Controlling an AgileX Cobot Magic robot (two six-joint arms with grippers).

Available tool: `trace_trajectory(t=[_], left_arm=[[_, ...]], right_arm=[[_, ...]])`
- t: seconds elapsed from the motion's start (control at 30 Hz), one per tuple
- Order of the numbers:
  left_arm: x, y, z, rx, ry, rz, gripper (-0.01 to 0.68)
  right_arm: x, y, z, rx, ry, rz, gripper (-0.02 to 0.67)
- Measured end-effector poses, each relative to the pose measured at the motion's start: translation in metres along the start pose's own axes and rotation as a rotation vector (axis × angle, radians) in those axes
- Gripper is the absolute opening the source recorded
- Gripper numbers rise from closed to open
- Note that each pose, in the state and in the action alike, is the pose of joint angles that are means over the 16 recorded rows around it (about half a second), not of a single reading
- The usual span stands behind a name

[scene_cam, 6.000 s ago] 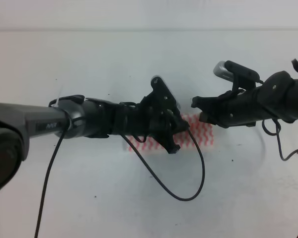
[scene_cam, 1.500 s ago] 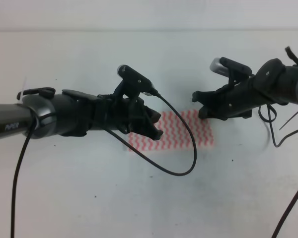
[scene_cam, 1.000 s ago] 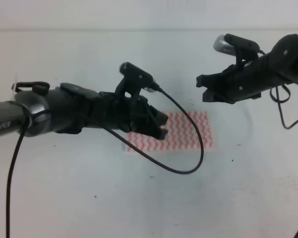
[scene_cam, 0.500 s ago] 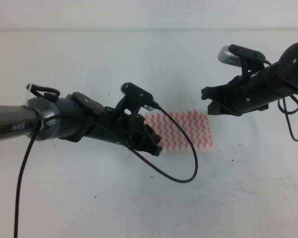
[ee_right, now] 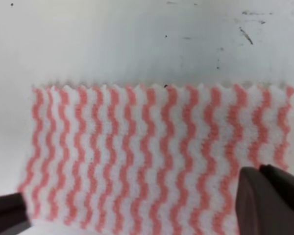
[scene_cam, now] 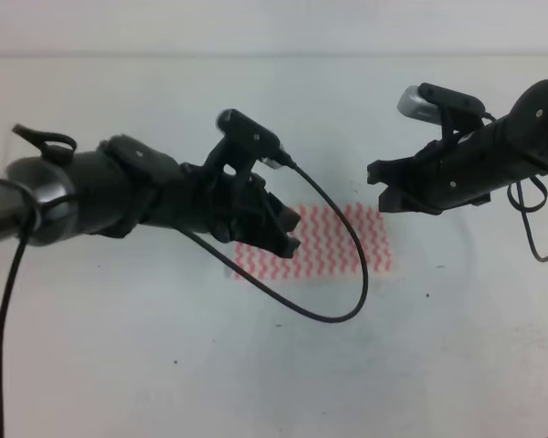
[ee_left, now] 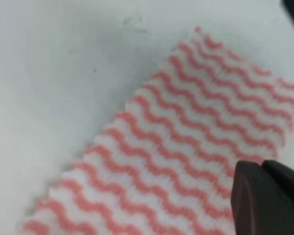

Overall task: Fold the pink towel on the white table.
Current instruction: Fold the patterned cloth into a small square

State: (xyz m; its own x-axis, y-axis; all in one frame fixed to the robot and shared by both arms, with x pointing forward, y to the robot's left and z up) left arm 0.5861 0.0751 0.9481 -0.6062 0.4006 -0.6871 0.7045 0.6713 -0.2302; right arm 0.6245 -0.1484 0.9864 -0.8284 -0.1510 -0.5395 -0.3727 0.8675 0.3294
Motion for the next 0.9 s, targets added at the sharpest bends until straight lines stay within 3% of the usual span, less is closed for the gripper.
trace_trajectory(t=[0.9], left_arm=[[0.003,0.001,-0.006,-0.027,0.05,0.018,-0.004]], right_arm=[[0.0,0.003,-0.001,-0.027,0.001,-0.008,-0.018]])
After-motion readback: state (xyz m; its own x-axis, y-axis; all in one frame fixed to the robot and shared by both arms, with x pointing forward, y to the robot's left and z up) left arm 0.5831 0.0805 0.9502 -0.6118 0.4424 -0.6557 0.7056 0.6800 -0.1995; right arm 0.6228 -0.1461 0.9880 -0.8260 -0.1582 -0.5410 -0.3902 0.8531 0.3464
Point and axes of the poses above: a point on each arm's last joint axis where the gripper is mounted, z pointing out along that axis toward the gripper, y along the wrist's bending axis when the last joint is at zero, x = y × z, the point moved 1 cm from there along z, pointing out along that axis toward the gripper, and after that the axes turned 14 degrees about -z, right-handed, at the moved point
